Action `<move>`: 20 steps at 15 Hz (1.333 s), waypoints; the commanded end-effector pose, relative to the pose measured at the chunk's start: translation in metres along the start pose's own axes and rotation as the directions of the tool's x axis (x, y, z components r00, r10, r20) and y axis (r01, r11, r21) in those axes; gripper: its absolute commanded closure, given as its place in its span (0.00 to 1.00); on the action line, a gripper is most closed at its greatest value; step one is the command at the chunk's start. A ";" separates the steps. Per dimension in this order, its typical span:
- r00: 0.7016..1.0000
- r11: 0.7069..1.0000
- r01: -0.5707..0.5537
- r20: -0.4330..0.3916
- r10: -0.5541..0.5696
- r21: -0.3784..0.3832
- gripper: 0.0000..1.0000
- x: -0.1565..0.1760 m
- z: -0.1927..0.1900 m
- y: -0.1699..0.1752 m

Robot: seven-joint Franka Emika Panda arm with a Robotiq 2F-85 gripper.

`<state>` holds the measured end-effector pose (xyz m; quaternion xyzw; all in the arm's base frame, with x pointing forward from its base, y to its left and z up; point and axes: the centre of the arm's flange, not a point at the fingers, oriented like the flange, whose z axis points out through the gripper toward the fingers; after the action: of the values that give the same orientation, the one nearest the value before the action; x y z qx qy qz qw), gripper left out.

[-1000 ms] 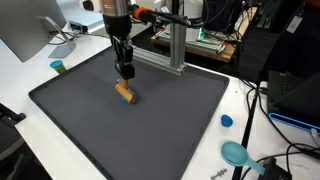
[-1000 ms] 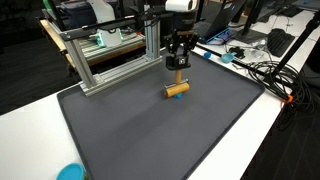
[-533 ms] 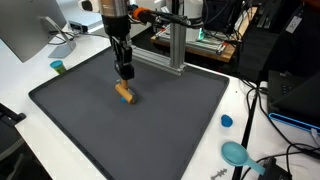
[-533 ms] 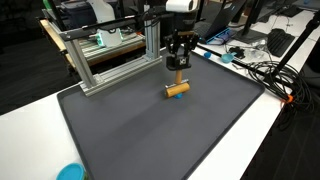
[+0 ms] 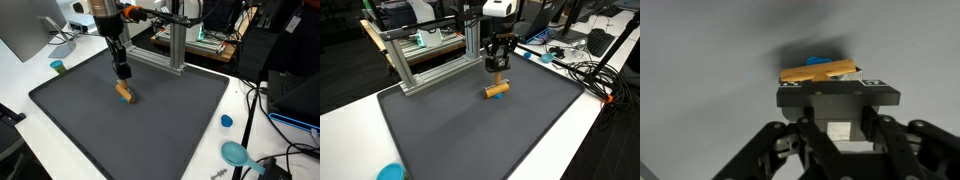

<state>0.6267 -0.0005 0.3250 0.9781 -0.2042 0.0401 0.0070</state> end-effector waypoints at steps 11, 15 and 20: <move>0.989 0.991 0.076 0.138 -0.061 -0.112 0.79 -0.004 0.042 -0.017; 0.987 0.989 0.082 0.151 -0.064 -0.121 0.79 -0.004 0.043 -0.020; 0.986 0.990 0.077 0.156 -0.058 -0.119 0.79 -0.004 0.045 -0.021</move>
<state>0.6365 0.0189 0.3218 0.9839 -0.1741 -0.0067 0.0401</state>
